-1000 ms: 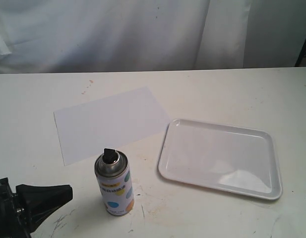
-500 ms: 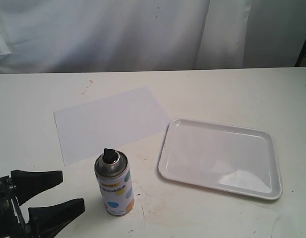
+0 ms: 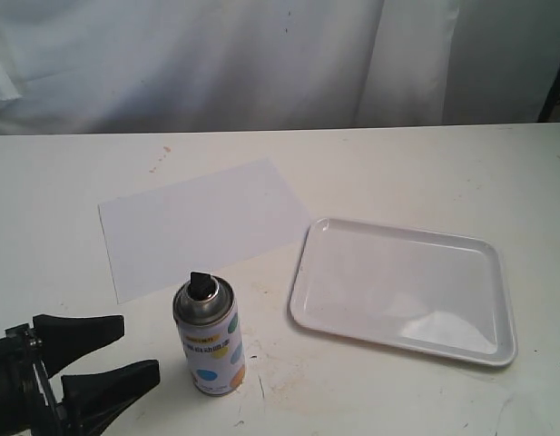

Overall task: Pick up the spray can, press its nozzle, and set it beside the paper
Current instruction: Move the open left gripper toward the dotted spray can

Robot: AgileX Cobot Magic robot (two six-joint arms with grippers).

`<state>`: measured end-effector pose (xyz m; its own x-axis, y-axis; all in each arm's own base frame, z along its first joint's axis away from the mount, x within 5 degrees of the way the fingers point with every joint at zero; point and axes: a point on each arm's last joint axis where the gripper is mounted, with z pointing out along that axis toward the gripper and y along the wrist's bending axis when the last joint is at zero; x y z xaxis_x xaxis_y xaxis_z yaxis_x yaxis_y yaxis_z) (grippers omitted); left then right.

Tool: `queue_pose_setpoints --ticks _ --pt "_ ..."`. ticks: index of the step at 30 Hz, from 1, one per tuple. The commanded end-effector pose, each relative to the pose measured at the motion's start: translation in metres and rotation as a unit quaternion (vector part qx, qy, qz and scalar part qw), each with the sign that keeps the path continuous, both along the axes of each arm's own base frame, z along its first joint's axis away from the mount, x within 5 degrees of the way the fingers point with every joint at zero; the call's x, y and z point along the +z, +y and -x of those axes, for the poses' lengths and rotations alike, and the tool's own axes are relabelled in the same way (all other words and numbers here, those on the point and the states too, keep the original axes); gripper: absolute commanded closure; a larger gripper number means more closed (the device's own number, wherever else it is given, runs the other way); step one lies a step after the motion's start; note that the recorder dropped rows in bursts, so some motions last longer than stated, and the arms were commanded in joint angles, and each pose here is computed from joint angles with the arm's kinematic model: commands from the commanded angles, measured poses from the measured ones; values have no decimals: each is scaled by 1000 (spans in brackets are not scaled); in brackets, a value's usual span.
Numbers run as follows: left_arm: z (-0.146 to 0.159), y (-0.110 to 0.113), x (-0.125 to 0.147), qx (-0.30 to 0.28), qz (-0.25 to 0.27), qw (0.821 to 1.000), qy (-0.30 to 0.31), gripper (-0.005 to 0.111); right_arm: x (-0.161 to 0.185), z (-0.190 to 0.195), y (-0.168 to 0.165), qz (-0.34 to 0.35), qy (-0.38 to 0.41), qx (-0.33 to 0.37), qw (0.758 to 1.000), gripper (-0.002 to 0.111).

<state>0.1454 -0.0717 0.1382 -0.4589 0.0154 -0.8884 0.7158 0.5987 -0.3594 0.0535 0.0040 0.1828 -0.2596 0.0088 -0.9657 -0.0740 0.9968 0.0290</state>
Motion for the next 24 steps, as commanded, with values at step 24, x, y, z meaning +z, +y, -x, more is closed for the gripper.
queue_pose_setpoints --ticks 24 --pt "-25 -5 -24 -79 -45 995 -46 30 -1 0 0 -1 -2 -2 1000 108"
